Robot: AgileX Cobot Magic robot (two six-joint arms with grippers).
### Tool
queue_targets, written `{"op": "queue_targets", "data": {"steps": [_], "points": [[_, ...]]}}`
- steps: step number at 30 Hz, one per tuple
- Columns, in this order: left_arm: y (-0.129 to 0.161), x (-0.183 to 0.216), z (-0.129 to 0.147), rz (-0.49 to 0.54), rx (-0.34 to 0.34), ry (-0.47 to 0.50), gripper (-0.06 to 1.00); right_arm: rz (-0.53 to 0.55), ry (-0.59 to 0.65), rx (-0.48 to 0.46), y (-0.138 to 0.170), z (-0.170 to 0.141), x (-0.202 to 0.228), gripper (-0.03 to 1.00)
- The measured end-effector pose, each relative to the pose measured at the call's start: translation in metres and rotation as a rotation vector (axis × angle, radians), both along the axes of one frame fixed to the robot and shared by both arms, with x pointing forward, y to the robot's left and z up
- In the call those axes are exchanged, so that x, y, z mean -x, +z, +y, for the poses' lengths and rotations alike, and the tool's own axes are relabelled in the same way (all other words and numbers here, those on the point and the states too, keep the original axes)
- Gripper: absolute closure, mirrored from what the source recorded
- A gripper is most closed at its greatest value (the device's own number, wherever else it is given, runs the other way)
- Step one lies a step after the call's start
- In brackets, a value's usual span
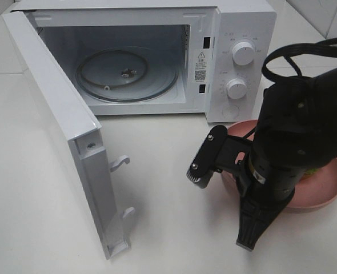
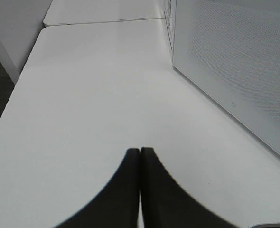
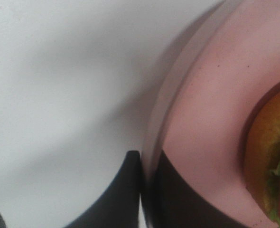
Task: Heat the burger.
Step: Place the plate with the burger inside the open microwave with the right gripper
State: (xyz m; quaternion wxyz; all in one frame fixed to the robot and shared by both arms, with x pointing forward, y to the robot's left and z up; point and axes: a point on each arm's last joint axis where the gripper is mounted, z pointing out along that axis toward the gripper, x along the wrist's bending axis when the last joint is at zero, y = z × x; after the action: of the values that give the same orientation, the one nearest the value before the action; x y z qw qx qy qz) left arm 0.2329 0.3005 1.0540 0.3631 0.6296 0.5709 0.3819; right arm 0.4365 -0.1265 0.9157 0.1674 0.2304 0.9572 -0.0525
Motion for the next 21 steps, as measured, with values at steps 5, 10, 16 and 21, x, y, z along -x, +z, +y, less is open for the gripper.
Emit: {"op": "queue_targets", "data": {"steps": [5,10,16,21], "points": [[0.000,0.000,0.000,0.000,0.000,0.000,0.94,-0.002,0.102,0.015,-0.003,0.005,0.013,0.94],[0.000,0.000,0.000,0.000,0.000,0.000,0.94,-0.004,0.209,0.006,-0.003,0.010,0.017,0.94],[0.000,0.000,0.000,0.000,0.000,0.000,0.94,-0.044,0.421,-0.029,0.011,0.015,0.016,0.94],[0.000,0.000,0.000,0.000,0.000,0.000,0.94,-0.046,0.595,-0.012,0.016,0.018,0.018,0.94]]}}
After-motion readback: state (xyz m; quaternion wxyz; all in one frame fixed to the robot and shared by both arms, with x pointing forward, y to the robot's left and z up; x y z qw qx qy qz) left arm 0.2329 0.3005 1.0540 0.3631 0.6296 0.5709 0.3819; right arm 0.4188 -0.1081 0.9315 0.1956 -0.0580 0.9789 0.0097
